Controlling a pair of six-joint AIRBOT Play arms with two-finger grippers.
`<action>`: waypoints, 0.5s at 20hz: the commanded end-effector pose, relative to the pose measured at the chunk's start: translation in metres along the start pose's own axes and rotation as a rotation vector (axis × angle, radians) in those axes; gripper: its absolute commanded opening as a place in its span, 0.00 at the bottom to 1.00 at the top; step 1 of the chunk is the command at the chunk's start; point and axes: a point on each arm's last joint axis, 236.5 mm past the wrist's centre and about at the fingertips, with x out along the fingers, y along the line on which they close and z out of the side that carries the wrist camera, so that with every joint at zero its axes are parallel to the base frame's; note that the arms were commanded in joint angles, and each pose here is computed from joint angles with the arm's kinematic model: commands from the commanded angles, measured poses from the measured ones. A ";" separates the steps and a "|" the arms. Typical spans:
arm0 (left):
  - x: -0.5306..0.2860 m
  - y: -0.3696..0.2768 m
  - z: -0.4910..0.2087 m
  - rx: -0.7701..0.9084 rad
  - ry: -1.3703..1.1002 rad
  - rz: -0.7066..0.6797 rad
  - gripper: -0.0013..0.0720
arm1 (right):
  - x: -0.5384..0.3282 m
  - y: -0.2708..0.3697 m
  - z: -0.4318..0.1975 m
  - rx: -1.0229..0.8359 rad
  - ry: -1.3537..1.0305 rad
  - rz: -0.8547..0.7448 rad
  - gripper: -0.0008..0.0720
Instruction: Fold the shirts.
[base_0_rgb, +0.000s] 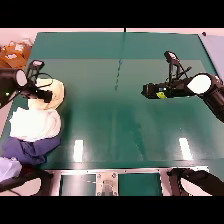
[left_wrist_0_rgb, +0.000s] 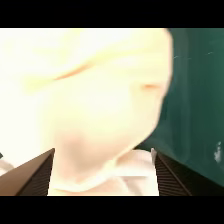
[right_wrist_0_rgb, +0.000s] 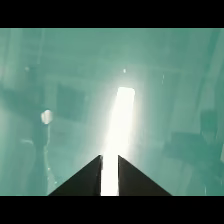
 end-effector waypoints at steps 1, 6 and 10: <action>0.050 0.010 -0.022 0.069 0.127 0.011 1.00 | 0.000 0.001 0.014 0.000 -0.057 0.005 0.20; 0.051 0.009 0.007 0.067 0.061 0.012 0.04 | 0.000 0.001 0.015 0.001 -0.064 0.005 0.21; -0.035 -0.016 0.070 0.053 -0.062 -0.059 0.04 | -0.007 -0.010 0.013 0.022 -0.042 -0.012 0.20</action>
